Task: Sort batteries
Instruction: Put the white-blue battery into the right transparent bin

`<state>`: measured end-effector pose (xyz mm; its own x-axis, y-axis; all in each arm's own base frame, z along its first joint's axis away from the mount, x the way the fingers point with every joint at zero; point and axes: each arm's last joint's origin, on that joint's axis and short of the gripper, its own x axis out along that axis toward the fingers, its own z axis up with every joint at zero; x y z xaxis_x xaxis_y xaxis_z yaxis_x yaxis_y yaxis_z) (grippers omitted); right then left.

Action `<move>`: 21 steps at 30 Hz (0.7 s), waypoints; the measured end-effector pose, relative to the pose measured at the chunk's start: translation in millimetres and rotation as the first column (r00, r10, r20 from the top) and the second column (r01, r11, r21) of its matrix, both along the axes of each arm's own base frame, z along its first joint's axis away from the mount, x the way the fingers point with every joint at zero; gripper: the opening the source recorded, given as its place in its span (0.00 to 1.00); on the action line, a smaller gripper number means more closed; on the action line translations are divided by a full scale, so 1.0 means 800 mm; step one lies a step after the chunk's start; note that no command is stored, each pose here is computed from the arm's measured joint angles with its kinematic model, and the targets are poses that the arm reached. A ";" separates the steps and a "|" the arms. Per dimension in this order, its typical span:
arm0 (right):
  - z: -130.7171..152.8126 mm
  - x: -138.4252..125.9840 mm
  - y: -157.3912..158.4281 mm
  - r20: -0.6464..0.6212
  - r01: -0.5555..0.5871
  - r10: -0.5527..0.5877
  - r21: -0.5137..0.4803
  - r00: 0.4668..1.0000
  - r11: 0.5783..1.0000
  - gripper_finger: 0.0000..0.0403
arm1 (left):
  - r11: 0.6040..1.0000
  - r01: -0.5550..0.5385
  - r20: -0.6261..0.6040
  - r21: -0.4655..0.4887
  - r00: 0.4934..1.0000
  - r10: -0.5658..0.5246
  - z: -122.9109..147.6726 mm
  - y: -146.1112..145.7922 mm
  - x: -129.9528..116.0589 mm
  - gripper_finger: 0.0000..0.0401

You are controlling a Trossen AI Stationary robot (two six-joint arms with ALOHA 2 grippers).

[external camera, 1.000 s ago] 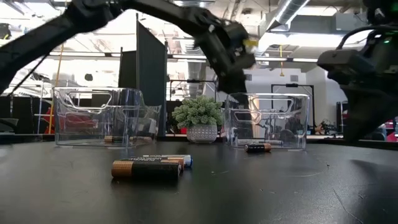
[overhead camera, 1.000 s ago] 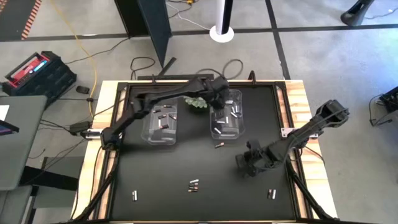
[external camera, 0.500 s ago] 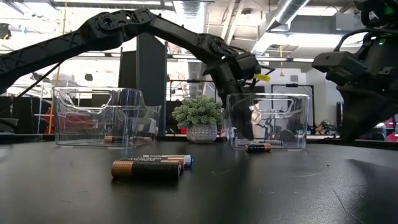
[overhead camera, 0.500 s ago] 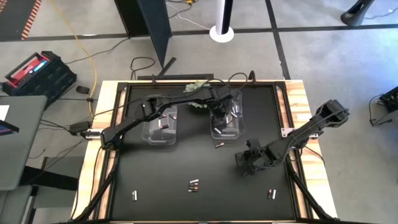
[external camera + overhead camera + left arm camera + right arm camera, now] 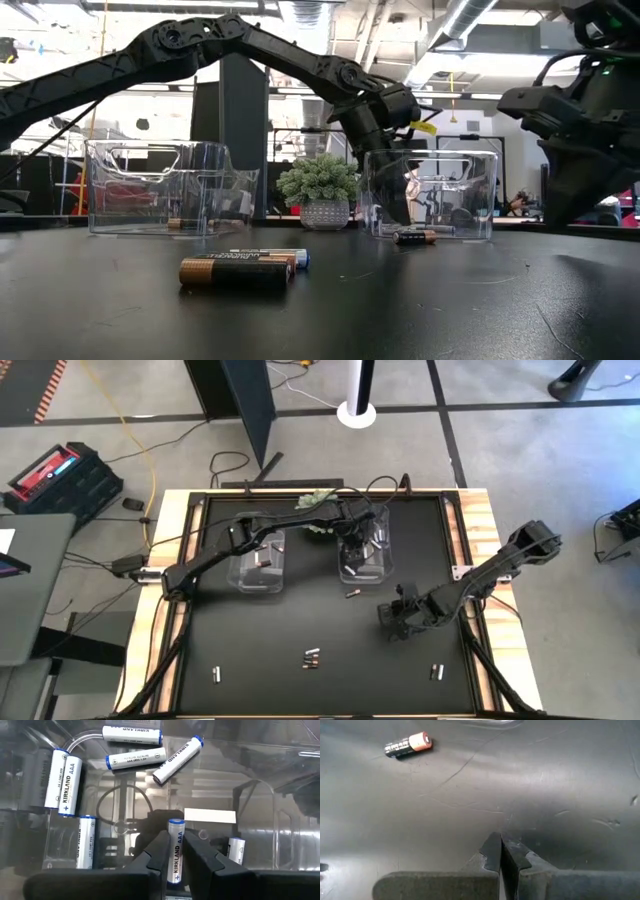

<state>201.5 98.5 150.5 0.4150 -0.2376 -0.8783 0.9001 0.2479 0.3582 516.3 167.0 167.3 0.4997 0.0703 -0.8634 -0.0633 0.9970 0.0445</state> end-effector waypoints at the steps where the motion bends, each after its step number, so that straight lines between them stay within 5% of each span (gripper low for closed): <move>1: 0.000 0.000 0.000 -0.001 -0.001 0.001 0.000 1.000 1.000 0.05 | 1.000 -0.001 0.000 0.000 1.000 0.001 0.000 0.000 0.000 0.12; 13: 0.000 0.000 0.000 -0.001 -0.006 0.006 -0.002 1.000 1.000 0.05 | 1.000 -0.014 0.001 -0.008 1.000 0.014 0.006 -0.001 -0.002 0.27; 21: 0.000 0.000 0.000 -0.002 -0.012 0.012 -0.005 1.000 1.000 0.05 | 0.995 -0.091 0.138 0.034 0.987 0.086 0.081 -0.002 -0.012 0.26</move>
